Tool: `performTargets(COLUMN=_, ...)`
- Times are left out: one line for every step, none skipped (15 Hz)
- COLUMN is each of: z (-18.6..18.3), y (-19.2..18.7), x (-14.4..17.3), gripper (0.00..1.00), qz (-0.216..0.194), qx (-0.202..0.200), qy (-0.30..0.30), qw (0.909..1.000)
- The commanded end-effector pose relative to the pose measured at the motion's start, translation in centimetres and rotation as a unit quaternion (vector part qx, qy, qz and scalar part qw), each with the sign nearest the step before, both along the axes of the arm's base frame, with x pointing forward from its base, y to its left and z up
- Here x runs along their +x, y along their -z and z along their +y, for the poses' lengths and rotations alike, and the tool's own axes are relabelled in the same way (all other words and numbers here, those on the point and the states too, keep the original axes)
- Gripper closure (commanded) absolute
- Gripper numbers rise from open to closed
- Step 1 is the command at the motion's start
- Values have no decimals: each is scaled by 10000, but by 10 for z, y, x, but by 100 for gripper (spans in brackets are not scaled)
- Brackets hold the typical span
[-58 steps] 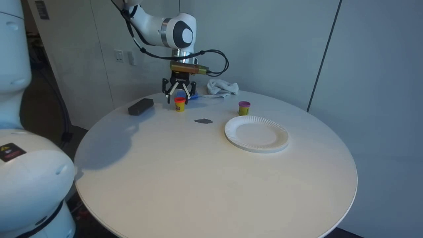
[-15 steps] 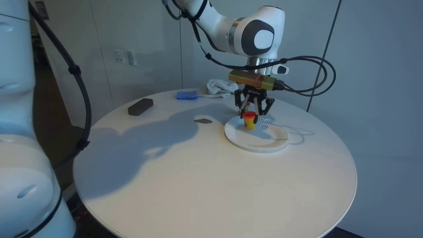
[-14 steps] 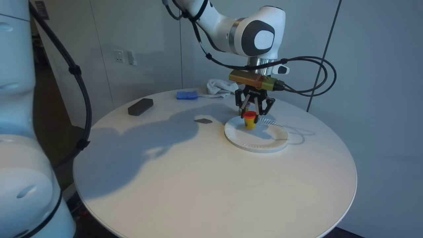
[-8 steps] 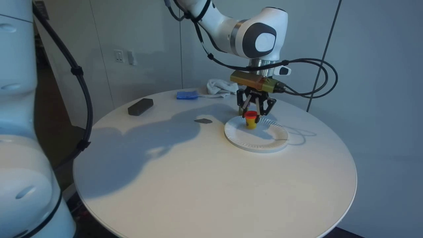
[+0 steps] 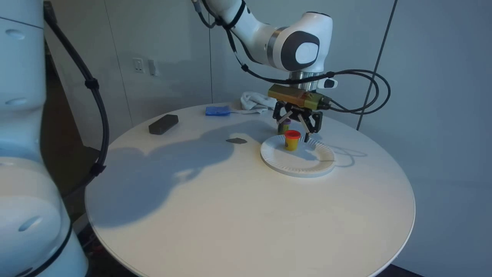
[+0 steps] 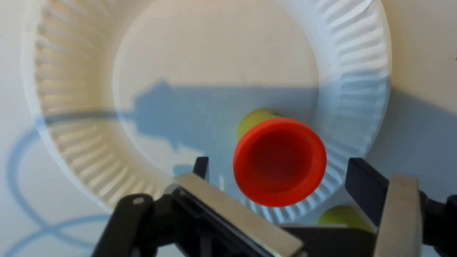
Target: Put the yellow containers on the white plate.
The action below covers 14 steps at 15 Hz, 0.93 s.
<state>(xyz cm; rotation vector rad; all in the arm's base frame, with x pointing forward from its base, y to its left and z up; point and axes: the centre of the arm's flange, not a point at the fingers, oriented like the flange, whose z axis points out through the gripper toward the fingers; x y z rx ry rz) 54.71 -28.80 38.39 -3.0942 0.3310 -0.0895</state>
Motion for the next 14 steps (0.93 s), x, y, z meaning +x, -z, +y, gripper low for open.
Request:
performTargets(z=9, y=-20, x=3, gripper=0, qz=-340, qx=-747, qy=-87, qw=9966)
performTargets(z=14, y=-30, x=3, gripper=0, qz=-397, qx=-1054, qy=-185, qw=9935)
performTargets(z=22, y=-39, x=4, gripper=0, qz=-498, qx=-1251, qy=-363, qw=9902)
performTargets(z=32, y=-48, x=6, gripper=0, qz=-571, qx=-1397, qy=-573, qw=9869)
performTargets(z=45, y=-57, x=10, gripper=1, qz=-673, qx=-1446, qy=-851, qw=9835)
performTargets(z=57, y=-65, x=15, gripper=0, qz=-769, qx=-1378, qy=-1101, qw=9813)
performTargets(z=72, y=-71, x=21, gripper=0, qz=-866, qx=-1205, qy=-1356, qw=9796)
performTargets(z=84, y=-75, x=27, gripper=0, qz=-926, qx=-1025, qy=-1571, qw=9779)
performTargets(z=97, y=-79, x=31, gripper=0, qz=-1026, qx=-873, qy=-1739, qw=9755)
performTargets(z=106, y=-80, x=37, gripper=0, qz=-1055, qx=-721, qy=-1874, qw=9739)
performTargets(z=113, y=-78, x=43, gripper=0, qz=-1038, qx=-685, qy=-1938, qw=9731)
performTargets(z=116, y=-72, x=49, gripper=0, qz=-995, qx=-650, qy=-1967, qw=9732)
performTargets(z=117, y=-66, x=53, gripper=0, qz=-910, qx=-710, qy=-1949, qw=9740)
performTargets(z=112, y=-57, x=57, gripper=0, qz=-814, qx=-852, qy=-1815, qw=9763)
